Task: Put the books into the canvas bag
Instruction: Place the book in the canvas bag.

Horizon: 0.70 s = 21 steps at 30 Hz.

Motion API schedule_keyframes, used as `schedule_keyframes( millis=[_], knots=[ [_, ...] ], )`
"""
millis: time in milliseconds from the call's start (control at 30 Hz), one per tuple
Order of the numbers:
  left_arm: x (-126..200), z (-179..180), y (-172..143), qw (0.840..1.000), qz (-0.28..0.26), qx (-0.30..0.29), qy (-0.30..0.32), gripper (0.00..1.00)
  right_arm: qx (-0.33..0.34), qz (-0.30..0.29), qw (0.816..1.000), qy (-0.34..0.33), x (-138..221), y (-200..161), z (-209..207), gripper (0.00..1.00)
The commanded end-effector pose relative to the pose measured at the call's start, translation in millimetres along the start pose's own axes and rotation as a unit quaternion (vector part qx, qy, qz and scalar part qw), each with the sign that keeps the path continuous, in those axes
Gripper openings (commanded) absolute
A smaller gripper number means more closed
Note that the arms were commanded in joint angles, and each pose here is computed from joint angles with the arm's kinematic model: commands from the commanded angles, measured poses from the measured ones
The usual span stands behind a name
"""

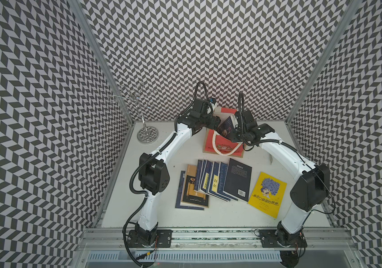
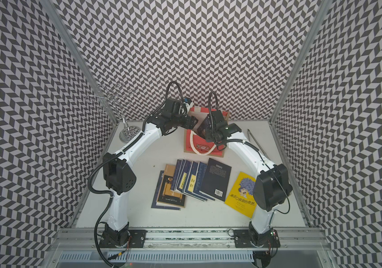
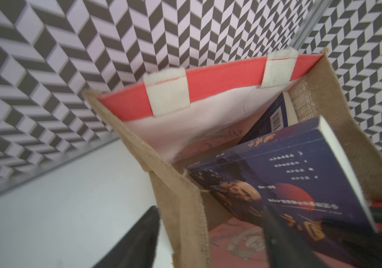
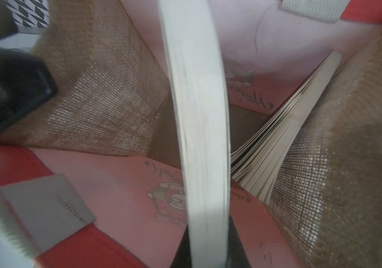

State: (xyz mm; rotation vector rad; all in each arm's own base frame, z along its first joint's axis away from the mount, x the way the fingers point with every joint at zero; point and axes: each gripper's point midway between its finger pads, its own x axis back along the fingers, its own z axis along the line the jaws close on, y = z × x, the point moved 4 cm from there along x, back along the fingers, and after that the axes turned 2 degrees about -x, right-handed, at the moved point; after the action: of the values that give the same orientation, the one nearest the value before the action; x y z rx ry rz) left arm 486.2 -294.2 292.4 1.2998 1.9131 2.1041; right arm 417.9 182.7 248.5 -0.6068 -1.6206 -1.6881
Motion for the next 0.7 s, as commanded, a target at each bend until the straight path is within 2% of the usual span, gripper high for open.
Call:
schedule_keyframes(
  millis=[0, 133, 233, 367, 467, 667],
  knots=[
    [5, 19, -7, 0.998, 0.033, 0.010, 0.056, 0.52, -0.007, -0.072, 0.997, 0.025, 22, 29, 5, 0.00],
    [16, 37, -17, 0.992, 0.061, 0.009, 0.112, 0.30, -0.010, -0.072, 0.997, 0.025, 21, 29, 5, 0.00],
    [34, 41, -21, 0.995, 0.040, 0.034, 0.082, 0.19, -0.011, -0.070, 0.997, 0.024, 20, 28, 4, 0.00],
    [60, 35, -18, 0.996, 0.008, 0.039, 0.077, 0.01, -0.013, -0.072, 0.997, 0.022, 20, 30, 4, 0.00],
    [80, 21, -11, 0.997, -0.022, 0.030, 0.068, 0.00, -0.013, -0.075, 0.997, 0.025, 22, 33, 4, 0.00],
    [119, 4, -14, 0.989, -0.084, -0.017, 0.122, 0.00, -0.016, -0.083, 0.996, 0.042, 29, 37, 9, 0.00]
  ],
)
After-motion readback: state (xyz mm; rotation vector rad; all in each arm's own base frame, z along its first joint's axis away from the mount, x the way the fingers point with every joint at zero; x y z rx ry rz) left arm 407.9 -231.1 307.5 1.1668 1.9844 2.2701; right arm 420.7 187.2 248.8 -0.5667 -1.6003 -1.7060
